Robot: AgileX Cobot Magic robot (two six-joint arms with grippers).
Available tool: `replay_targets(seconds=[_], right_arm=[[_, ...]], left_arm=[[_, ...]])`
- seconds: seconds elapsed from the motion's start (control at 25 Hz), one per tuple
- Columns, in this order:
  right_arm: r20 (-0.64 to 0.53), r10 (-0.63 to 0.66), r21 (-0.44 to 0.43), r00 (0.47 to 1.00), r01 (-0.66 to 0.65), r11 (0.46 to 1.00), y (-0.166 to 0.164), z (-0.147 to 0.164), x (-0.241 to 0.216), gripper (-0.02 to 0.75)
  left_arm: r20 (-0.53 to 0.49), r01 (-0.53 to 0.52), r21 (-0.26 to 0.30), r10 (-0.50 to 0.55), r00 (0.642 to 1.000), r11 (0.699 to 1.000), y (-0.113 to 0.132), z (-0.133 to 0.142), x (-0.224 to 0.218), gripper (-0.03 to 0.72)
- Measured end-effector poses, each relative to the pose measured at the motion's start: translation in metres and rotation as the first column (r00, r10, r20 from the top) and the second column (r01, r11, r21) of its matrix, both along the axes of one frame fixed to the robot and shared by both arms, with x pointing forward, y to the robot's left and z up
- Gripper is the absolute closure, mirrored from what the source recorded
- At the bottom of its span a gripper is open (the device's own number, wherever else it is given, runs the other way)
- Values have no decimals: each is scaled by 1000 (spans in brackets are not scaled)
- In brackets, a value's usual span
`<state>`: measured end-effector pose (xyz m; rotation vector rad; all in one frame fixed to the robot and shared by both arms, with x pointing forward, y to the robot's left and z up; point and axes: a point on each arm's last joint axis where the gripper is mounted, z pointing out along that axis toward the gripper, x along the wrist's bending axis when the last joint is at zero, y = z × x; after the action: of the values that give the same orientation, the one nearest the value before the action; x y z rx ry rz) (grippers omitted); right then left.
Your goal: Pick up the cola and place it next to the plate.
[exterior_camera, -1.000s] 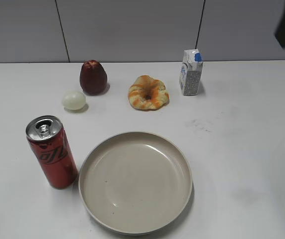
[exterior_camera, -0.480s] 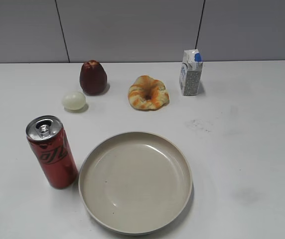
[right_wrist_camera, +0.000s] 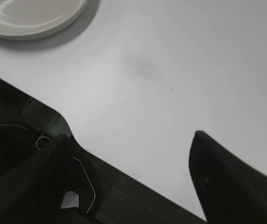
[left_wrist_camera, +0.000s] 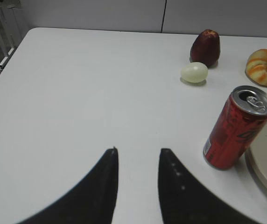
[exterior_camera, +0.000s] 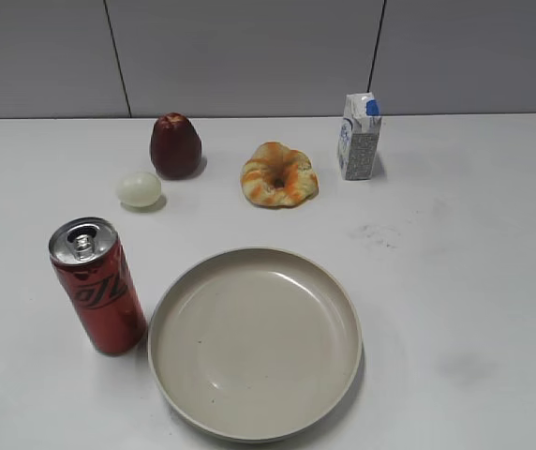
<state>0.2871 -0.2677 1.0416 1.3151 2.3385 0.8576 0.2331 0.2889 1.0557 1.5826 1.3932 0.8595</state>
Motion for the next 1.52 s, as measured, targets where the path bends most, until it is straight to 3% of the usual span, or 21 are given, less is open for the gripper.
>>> replay_targets(seconds=[0.36,0.56,0.8,0.96,1.52], right_arm=[[6,-7,6,1000,6,1000,-1,0,-1,154],[73,-127,50,989,124,991,-11,4,-8,154],[220,-367,140,904,343,929,-26,10,-30,154],[311,-455,196,834,412,890,-29,11,-47,154],[344,-466,216,815,414,884,-30,11,-53,155]], left_arm=[[0,0,0,0,1000,1000,0,0,0,452],[0,0,0,0,1000,1000,0,0,0,452],[0,0,0,0,1000,1000,0,0,0,452],[0,0,0,0,1000,1000,0,0,0,452],[0,0,0,0,1000,1000,0,0,0,452]])
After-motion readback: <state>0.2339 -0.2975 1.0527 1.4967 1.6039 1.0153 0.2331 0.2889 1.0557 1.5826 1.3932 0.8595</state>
